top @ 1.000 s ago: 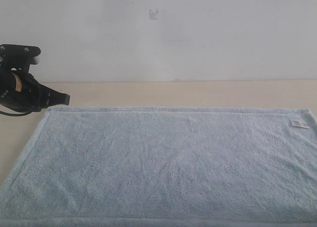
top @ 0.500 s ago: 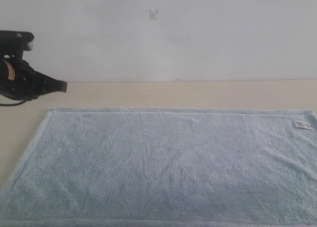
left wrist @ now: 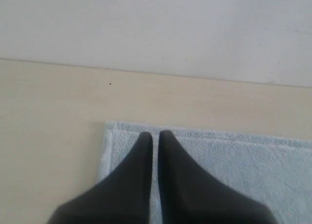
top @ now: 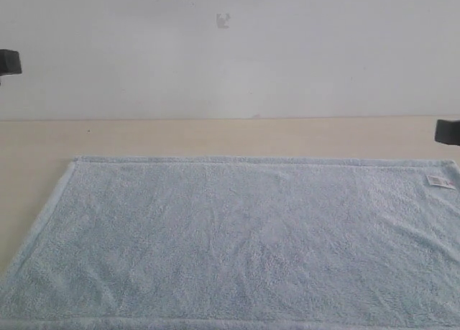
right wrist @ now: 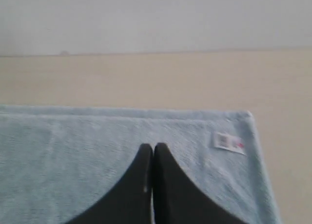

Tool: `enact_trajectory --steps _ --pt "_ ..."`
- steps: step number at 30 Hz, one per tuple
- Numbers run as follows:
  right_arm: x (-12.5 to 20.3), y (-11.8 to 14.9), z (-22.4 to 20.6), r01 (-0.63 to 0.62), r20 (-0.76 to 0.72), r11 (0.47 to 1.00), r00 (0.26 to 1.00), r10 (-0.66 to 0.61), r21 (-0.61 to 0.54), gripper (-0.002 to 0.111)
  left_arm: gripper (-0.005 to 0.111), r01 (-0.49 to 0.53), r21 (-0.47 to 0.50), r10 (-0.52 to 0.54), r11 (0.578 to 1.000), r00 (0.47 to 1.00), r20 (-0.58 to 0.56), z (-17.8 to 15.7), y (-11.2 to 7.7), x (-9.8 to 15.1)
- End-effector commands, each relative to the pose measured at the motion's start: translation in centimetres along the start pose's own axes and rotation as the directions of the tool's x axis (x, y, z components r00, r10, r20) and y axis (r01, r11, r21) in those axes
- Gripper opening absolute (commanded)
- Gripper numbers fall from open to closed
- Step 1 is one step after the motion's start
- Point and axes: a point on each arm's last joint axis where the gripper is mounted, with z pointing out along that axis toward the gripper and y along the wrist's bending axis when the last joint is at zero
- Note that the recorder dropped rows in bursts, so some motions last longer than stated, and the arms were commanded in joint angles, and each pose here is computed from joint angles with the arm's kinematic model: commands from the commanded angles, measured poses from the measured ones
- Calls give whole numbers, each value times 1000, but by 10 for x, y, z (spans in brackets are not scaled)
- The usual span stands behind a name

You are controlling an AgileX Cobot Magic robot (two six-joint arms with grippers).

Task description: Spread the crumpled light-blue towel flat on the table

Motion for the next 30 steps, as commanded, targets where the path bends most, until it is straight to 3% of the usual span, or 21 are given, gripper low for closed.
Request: enact_trajectory --steps 1,6,12,23,30 --pt "-7 34 -28 48 88 986 996 -34 -162 0 4 58 14 -59 998 998 33 -46 8 19" --pt "-14 52 -61 65 175 956 984 -14 -287 0 4 138 80 -148 987 978 146 -98 14 30" --pt "-13 47 -100 67 211 944 978 3 -322 0 4 206 111 -224 972 956 187 -143 22 47" --pt "-5 22 -156 -28 260 934 957 127 -356 0 4 226 109 -245 968 947 208 -171 31 69" --pt "14 8 -164 -96 124 955 983 135 -280 0 4 224 113 -244 968 945 218 -173 31 68"
